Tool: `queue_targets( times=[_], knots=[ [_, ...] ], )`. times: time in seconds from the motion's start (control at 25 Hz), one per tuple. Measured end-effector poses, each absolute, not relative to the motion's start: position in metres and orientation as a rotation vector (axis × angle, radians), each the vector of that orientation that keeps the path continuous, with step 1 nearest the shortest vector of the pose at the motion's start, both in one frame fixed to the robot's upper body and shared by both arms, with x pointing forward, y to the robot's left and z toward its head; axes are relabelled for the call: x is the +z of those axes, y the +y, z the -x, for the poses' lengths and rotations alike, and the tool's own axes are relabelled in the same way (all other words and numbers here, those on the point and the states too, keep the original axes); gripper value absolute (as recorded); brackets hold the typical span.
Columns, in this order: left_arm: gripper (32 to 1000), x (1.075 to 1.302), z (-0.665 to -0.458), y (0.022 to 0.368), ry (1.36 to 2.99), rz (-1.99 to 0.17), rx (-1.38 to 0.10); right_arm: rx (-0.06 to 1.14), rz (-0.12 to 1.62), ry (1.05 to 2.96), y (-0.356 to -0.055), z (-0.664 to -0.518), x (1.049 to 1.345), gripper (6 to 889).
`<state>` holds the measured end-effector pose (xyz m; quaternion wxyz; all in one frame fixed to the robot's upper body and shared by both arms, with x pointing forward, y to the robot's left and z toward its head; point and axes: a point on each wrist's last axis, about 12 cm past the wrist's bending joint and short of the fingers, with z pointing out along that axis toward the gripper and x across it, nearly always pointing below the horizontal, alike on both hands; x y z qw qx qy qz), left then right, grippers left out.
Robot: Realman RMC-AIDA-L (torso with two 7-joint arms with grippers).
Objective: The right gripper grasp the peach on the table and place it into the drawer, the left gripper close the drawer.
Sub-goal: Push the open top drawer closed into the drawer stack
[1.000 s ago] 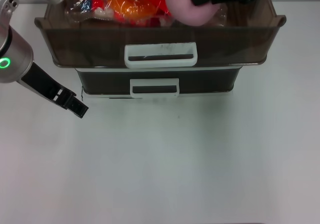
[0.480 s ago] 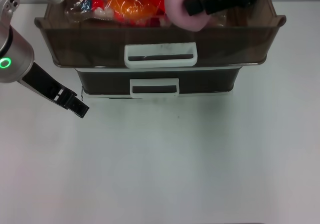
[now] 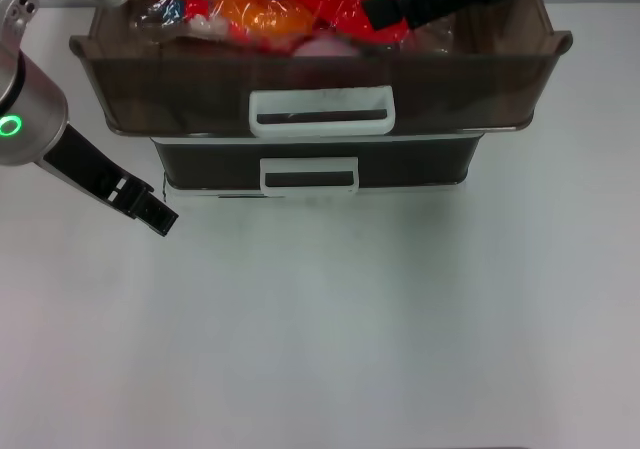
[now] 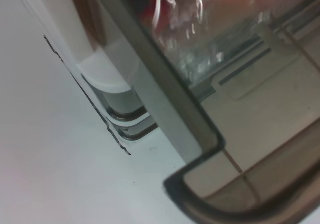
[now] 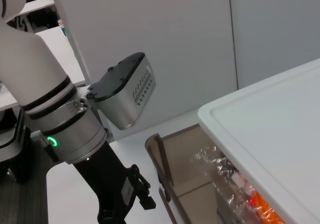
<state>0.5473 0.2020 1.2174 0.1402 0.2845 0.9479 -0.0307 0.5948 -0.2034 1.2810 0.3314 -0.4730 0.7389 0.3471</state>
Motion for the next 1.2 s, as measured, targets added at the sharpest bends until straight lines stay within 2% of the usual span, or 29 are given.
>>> queue_targets(
  times=[0.2,0.96,1.08,1.2],
  knots=[
    [877,1.217,-0.547,0.202,2.739,-0.821,-0.089,0.906,1.236,1.931,-0.204,-0.595,1.281,844],
    [877,1.217,-0.547,0.203,2.741,-0.82,-0.089,0.896,1.242,1.927,-0.206,-0.593,1.281,843],
    [877,1.217,-0.547,0.202,2.739,-0.823,-0.088,0.873,1.249,1.928,-0.21,-0.586,1.284,843],
    [877,1.218,-0.548,0.201,2.731,-0.835,-0.086,0.81,1.215,1.945,-0.222,-0.571,1.292,842]
  ],
)
